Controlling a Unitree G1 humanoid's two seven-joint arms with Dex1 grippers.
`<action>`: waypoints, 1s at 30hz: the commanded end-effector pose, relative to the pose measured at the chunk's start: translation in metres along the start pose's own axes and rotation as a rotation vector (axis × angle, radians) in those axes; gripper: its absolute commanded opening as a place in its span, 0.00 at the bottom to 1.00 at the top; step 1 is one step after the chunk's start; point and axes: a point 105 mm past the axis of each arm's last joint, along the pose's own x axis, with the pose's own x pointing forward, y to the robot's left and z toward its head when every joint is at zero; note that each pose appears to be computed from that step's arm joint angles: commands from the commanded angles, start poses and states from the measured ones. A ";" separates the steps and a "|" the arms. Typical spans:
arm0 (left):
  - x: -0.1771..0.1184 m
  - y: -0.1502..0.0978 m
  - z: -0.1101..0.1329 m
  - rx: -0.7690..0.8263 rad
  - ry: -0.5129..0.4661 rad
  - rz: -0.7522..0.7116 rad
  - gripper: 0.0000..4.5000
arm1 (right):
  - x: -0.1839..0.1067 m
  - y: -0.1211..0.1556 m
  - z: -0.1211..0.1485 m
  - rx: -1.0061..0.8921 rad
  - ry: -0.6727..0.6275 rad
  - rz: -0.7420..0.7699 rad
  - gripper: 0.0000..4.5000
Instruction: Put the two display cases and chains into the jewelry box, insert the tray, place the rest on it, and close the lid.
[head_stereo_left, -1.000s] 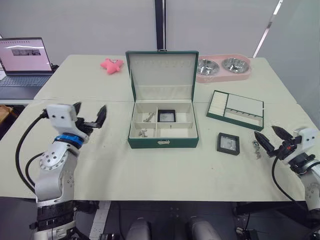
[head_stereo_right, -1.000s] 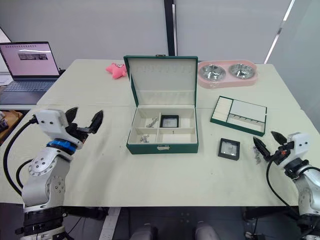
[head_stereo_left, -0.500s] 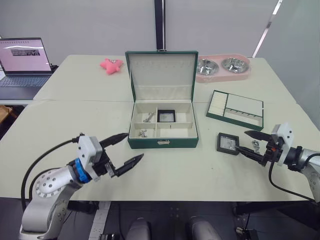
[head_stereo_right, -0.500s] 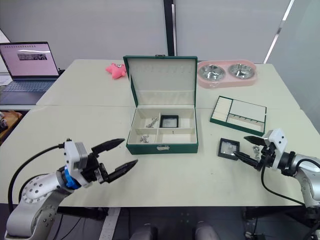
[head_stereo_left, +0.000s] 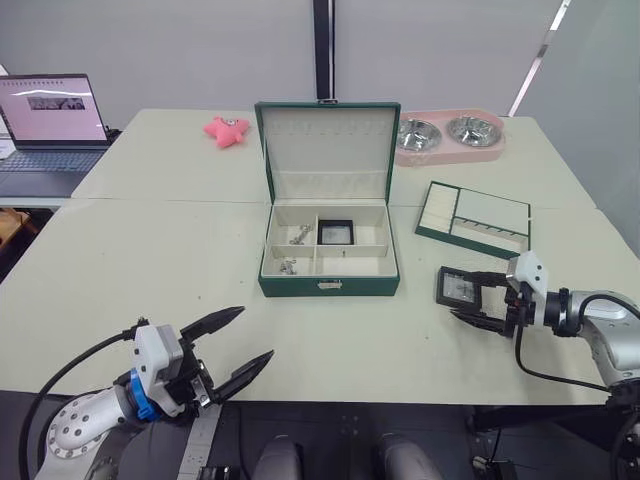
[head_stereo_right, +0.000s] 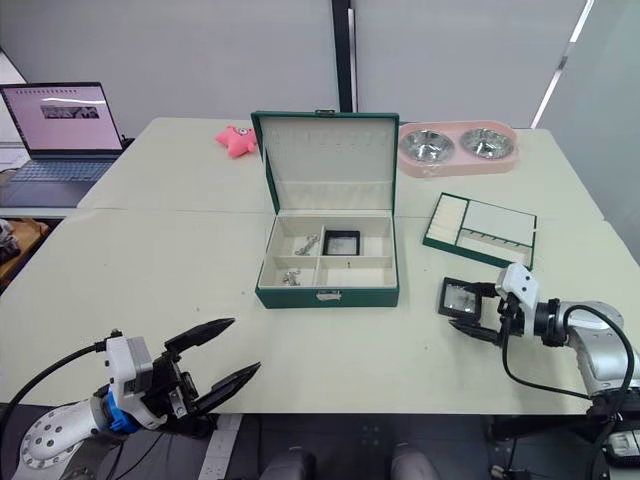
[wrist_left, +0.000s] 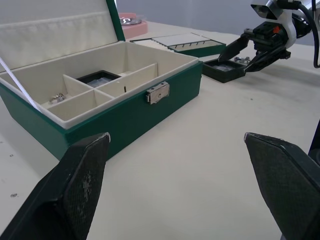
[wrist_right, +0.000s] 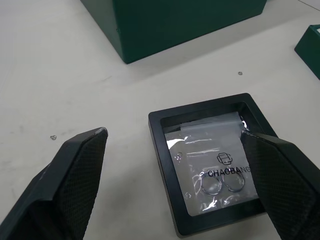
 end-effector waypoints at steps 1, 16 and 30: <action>-0.003 -0.006 0.012 0.064 -0.035 -0.021 0.99 | 0.000 -0.001 0.011 -0.107 0.000 0.003 1.00; -0.003 -0.006 0.006 0.056 -0.041 -0.023 0.99 | 0.003 0.004 0.011 -0.099 0.003 0.011 1.00; -0.002 -0.007 0.005 0.060 -0.040 -0.024 1.00 | 0.004 0.004 -0.003 -0.099 0.050 0.005 0.42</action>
